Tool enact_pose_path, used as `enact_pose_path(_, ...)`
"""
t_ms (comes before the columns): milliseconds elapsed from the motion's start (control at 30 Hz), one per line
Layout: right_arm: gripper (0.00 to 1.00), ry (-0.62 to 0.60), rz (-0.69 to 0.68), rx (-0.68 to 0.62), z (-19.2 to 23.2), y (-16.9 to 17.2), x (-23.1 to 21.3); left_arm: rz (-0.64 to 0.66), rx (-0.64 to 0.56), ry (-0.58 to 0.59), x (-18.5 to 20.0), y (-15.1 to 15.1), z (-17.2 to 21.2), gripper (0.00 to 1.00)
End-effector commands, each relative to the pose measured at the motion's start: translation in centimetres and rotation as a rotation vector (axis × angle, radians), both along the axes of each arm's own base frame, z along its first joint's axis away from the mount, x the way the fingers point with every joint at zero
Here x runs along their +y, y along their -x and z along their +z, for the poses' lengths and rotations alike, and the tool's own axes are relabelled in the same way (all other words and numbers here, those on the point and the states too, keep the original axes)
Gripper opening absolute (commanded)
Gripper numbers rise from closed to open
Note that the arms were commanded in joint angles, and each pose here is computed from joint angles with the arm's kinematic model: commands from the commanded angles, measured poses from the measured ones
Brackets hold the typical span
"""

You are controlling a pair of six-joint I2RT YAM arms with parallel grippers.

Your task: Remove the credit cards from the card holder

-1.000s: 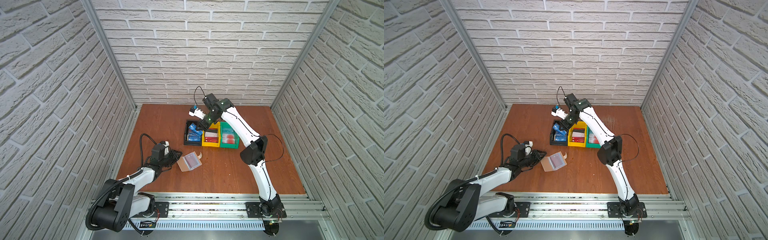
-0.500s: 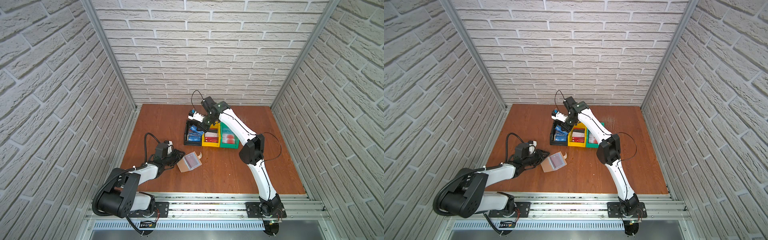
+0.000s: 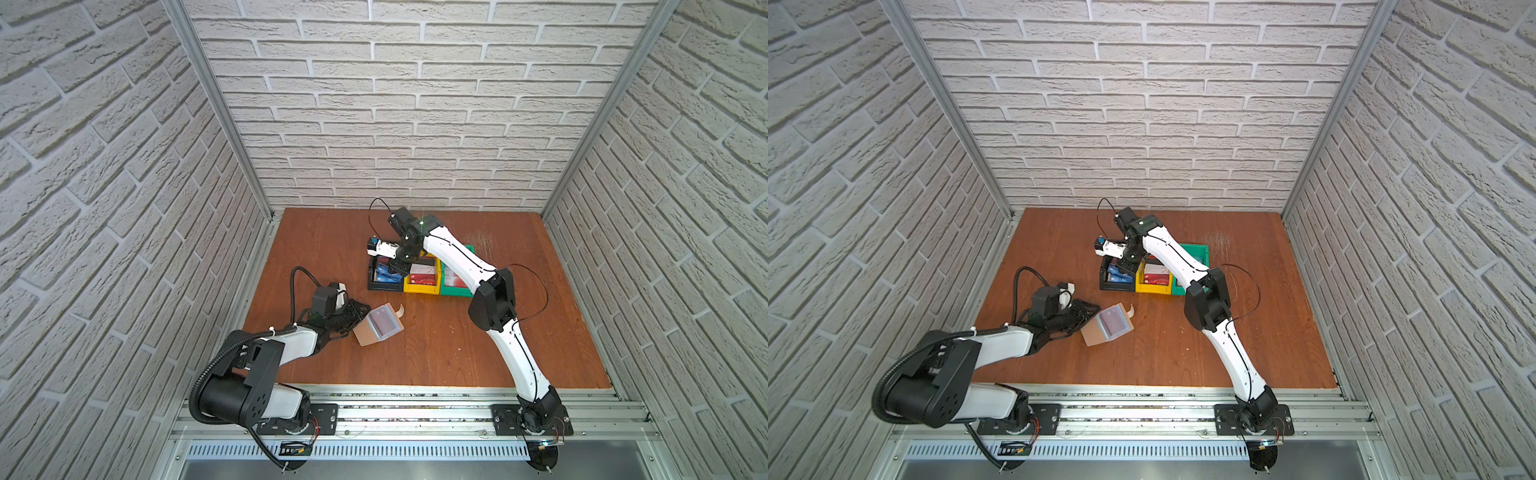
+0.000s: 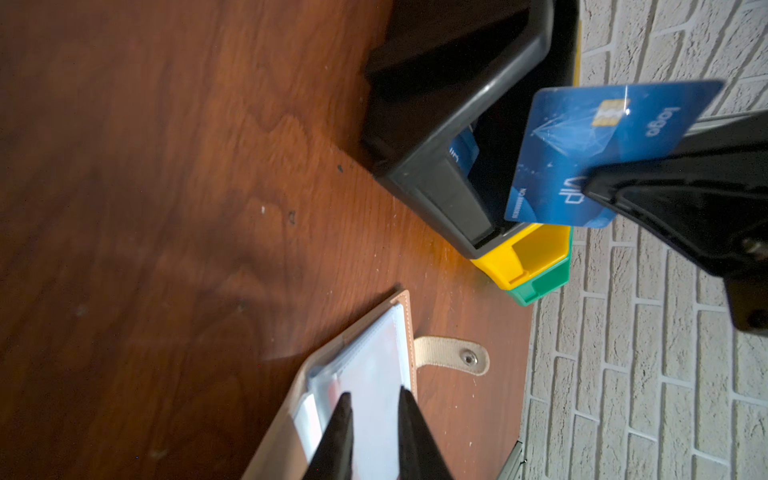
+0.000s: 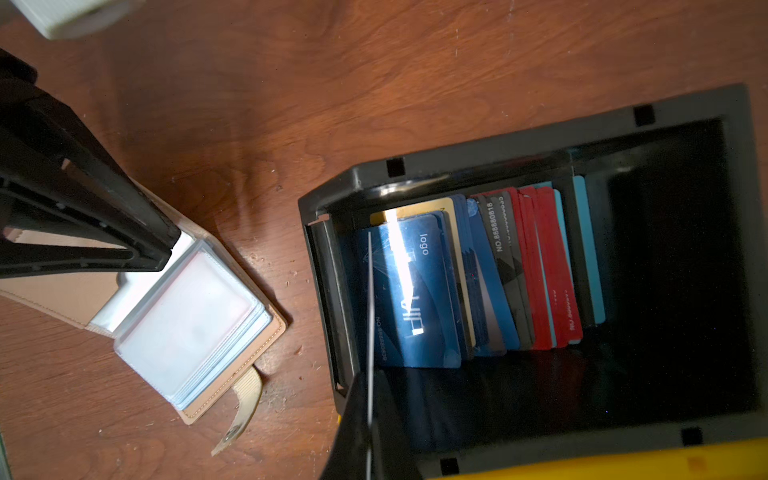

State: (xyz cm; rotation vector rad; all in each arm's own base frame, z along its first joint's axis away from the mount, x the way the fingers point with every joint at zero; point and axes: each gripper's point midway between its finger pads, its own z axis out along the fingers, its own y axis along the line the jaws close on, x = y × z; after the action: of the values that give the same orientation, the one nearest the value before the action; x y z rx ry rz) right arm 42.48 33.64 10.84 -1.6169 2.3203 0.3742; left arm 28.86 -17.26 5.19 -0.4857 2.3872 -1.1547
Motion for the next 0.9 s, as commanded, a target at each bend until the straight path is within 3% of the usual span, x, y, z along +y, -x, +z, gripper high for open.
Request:
enact_pose_path(0,0.06,0.019,0.027,-0.025,-0.8,-0.2,0.5,-0.012,-0.043,0.016,-0.3,-0.5,0.7,0.22)
enact_pose_path(633,0.06,0.074,0.05,-0.016,-3.2,0.3,0.8,-0.01,-0.03,0.028,0.5,-0.9,0.0,0.22)
enact_pose_path(867,0.18,0.055,0.032,-0.03,-3.0,-0.1,1.1,-0.011,-0.027,0.032,0.5,-0.7,-0.3,0.21)
